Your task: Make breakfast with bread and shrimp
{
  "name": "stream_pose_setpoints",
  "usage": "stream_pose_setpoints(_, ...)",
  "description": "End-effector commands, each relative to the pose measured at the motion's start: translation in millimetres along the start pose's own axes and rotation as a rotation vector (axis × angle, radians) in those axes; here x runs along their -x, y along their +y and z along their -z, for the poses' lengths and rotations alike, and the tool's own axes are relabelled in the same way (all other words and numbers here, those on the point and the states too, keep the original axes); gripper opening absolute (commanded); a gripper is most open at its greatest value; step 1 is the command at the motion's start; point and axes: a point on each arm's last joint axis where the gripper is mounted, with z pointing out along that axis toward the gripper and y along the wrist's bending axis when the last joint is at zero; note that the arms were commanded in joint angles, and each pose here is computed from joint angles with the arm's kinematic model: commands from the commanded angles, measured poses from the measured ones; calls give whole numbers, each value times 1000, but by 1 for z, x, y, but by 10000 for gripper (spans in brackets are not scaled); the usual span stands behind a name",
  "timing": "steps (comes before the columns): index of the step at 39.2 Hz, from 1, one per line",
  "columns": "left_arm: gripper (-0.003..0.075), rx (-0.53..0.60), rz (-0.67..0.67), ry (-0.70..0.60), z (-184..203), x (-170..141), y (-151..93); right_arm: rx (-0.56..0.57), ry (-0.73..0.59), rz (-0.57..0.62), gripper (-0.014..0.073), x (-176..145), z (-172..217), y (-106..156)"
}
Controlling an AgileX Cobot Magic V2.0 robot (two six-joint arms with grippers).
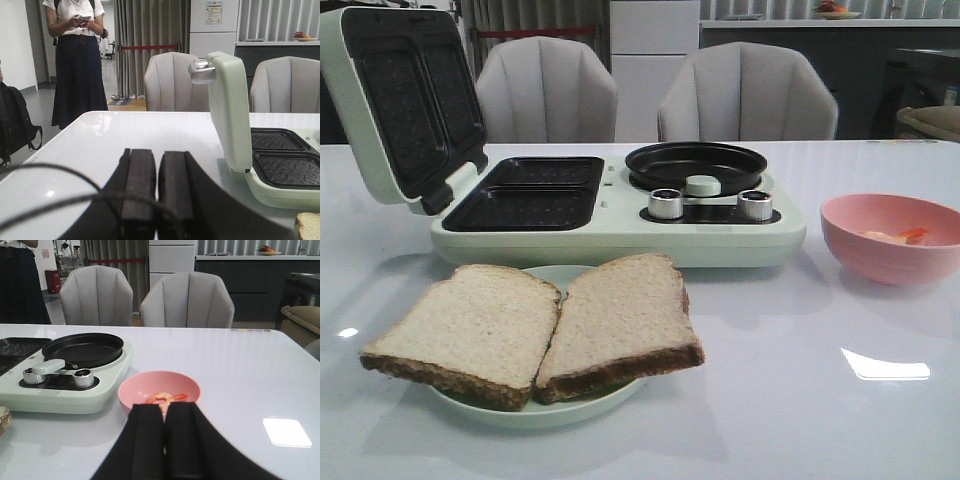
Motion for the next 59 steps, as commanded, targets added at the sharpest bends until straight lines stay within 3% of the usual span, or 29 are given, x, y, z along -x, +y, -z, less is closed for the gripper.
stream_pose_setpoints(1, 114, -10, 14, -77, 1, 1, -1, 7, -126, 13, 144, 15, 3, 1)
stream_pose_setpoints(22, 114, -11, 14, -82, 1, 2, -1, 7, -126, 13, 144, 15, 3, 1)
stream_pose_setpoints(32, 114, -17, 15, -176, 2, 10, -1, 7, -126, 13, 144, 15, 3, 1)
stream_pose_setpoints(38, 114, -24, 19, -301, 5, 21, -2, 7, -126, 13, 144, 15, 3, 1)
stream_pose_setpoints(42, 114, -22, 112, -312, 5, 24, 0, 7, -126, 13, 144, 15, 3, 1)
stream_pose_setpoints(49, 114, -27, 113, -358, 9, 49, -1, 7, -126, 13, 144, 15, 3, 1)
stream_pose_setpoints(59, 114, -22, 53, -300, 18, 83, -2, 7, -126, 13, 144, 15, 3, 1)
